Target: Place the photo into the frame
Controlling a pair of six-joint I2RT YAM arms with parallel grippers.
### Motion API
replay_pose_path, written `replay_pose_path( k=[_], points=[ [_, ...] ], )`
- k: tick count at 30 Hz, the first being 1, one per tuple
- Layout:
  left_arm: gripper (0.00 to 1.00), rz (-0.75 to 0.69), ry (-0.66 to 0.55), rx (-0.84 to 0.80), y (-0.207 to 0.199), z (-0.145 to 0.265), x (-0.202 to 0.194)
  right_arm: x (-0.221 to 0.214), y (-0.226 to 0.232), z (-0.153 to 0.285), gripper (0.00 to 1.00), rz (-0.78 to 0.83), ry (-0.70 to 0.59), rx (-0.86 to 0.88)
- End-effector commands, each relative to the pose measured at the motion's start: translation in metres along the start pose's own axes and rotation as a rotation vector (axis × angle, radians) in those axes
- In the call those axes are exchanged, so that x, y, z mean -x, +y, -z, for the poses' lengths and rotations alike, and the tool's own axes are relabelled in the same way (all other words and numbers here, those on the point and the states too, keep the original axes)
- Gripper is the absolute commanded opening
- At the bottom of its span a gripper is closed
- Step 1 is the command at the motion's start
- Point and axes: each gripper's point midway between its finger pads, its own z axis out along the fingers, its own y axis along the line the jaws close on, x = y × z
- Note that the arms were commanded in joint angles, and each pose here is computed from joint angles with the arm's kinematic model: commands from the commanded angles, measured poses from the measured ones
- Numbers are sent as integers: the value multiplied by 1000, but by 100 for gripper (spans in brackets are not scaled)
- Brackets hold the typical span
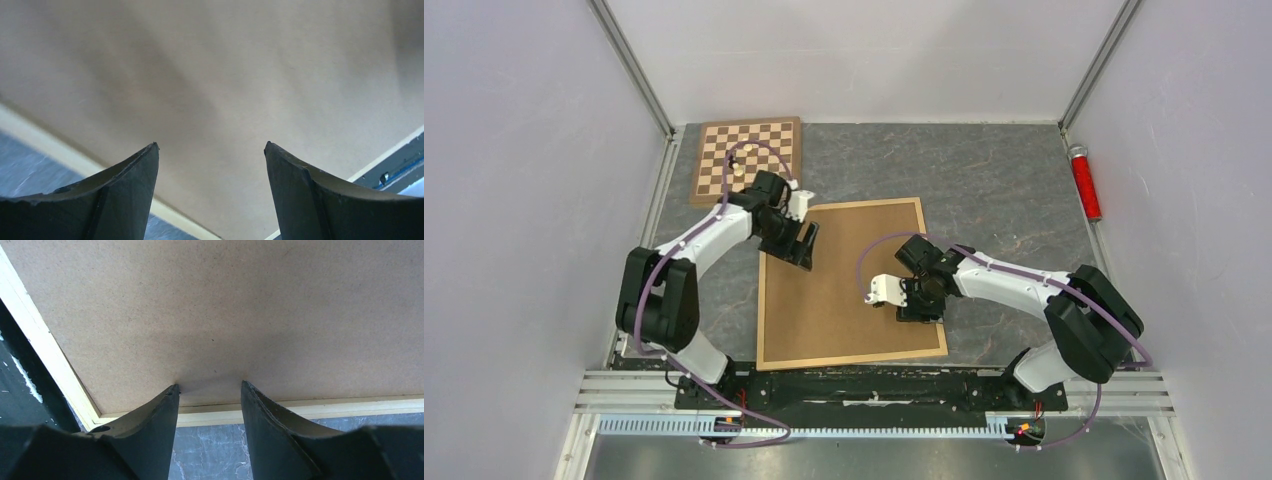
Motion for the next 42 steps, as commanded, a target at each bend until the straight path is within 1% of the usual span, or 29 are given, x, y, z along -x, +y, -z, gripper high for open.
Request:
replay_pose_path(
  k=[1,4,7,12,17,23,24,26,29,32,36,42],
  points=[
    [83,-106,3,-95,-32,-20,5,-49,32,-62,52,-15,127,84],
    [83,-153,45,-122,-51,-38,-1,-51,36,-64,52,-13,126,94],
    [83,-195,98,-109,-59,-53,-14,-58,41,-66,52,-4,146,102],
    [79,-224,188,-31,-52,-70,-36,-64,45,-70,50,7,185,111],
    [76,-235,278,17,-47,-77,-53,-63,42,-67,52,3,209,99],
    [75,-268,339,83,-40,-83,-66,-69,39,-63,56,24,258,34],
    [75,-272,345,90,-39,-85,-67,-72,35,-62,57,30,276,4],
    [74,-274,355,91,-40,-87,-69,-70,31,-59,60,28,273,-23],
    [74,-273,360,93,-40,-88,-70,-52,21,-51,64,18,209,-66],
    [73,-271,350,93,-41,-87,-67,-22,15,-39,67,15,97,-66],
    [71,-267,333,88,-43,-86,-63,12,13,-22,68,31,-44,-56],
    [70,-267,316,74,-47,-86,-58,47,11,4,69,72,-198,-79]
  ],
)
